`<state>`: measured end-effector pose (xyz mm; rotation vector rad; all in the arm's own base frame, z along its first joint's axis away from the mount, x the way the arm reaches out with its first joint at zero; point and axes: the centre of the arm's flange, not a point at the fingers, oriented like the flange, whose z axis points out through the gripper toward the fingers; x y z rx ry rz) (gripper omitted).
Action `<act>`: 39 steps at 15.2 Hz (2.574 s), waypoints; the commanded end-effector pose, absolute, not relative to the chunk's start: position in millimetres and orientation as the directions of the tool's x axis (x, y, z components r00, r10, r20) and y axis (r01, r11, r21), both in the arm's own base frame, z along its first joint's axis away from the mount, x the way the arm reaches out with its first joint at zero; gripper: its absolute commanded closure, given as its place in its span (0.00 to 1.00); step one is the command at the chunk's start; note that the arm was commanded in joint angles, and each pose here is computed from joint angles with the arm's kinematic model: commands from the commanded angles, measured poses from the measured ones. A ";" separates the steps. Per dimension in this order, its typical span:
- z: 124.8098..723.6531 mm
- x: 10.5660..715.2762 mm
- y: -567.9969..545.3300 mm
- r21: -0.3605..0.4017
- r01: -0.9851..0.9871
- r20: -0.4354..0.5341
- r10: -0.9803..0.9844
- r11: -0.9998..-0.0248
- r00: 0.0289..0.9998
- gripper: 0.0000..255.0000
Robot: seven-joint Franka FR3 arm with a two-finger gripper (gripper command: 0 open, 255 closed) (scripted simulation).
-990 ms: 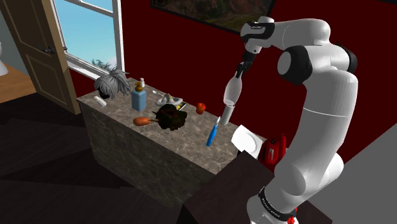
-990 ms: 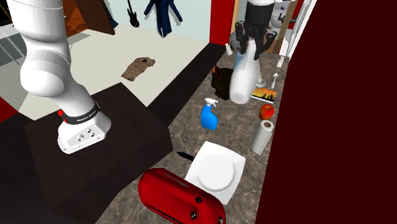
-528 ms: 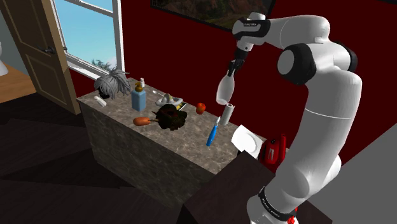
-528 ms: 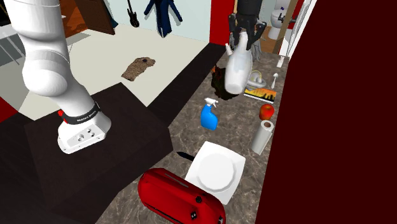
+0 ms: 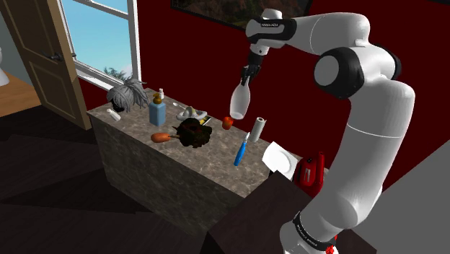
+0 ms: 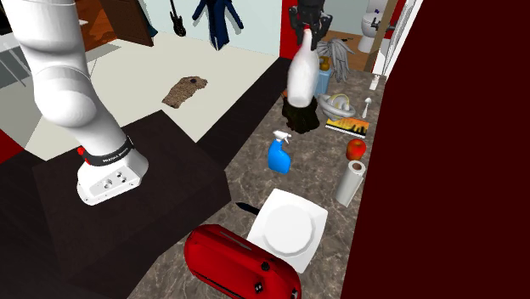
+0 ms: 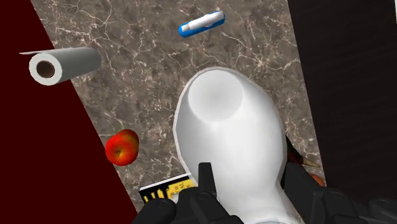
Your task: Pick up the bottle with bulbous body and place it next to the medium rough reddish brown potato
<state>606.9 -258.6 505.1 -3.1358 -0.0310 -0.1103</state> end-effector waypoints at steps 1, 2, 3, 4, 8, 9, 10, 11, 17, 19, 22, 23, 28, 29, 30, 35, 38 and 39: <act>506.1 620.2 -235.7 -0.003 0.018 0.071 0.018 -1.000 0.997 1.00; 506.1 626.0 -223.8 -0.003 0.018 0.071 0.018 -1.000 0.997 1.00; 506.2 631.7 -211.9 -0.003 0.018 0.071 0.018 -1.000 0.997 1.00; 506.2 637.5 -200.1 -0.003 0.018 0.071 0.018 -1.000 0.997 1.00; 506.5 660.7 -152.6 -0.003 0.018 0.071 0.018 -1.000 0.997 1.00; 506.5 666.4 -140.8 -0.003 0.018 0.071 0.018 -1.000 0.997 1.00; 506.6 672.2 -128.9 -0.003 0.018 0.071 0.018 -1.000 0.997 1.00; 506.6 678.0 -117.0 -0.003 0.018 0.071 0.018 -1.000 0.997 1.00; 506.9 712.7 -45.9 -0.003 0.018 0.071 0.018 -1.000 0.997 1.00; 507.0 724.3 -22.1 -0.003 0.018 0.071 0.018 -1.000 0.997 1.00; 507.2 741.6 13.5 -0.003 0.018 0.071 0.018 -1.000 0.997 1.00; 507.2 747.4 25.3 -0.003 0.018 0.071 0.018 -1.000 0.997 1.00; 486.2 752.3 35.3 -0.003 0.018 0.071 0.018 -1.000 0.997 1.00; 480.9 752.3 35.3 -0.003 0.018 0.071 0.018 -1.000 0.997 1.00; 475.6 752.3 35.3 -0.003 0.018 0.071 0.018 -1.000 0.997 1.00; 449.2 752.3 35.3 -0.003 0.018 0.071 0.018 -1.000 0.997 1.00; 433.4 752.3 35.3 -0.003 0.018 0.071 0.018 -1.000 0.997 1.00; 428.1 752.3 35.3 -0.003 0.018 0.071 0.018 -1.000 0.997 1.00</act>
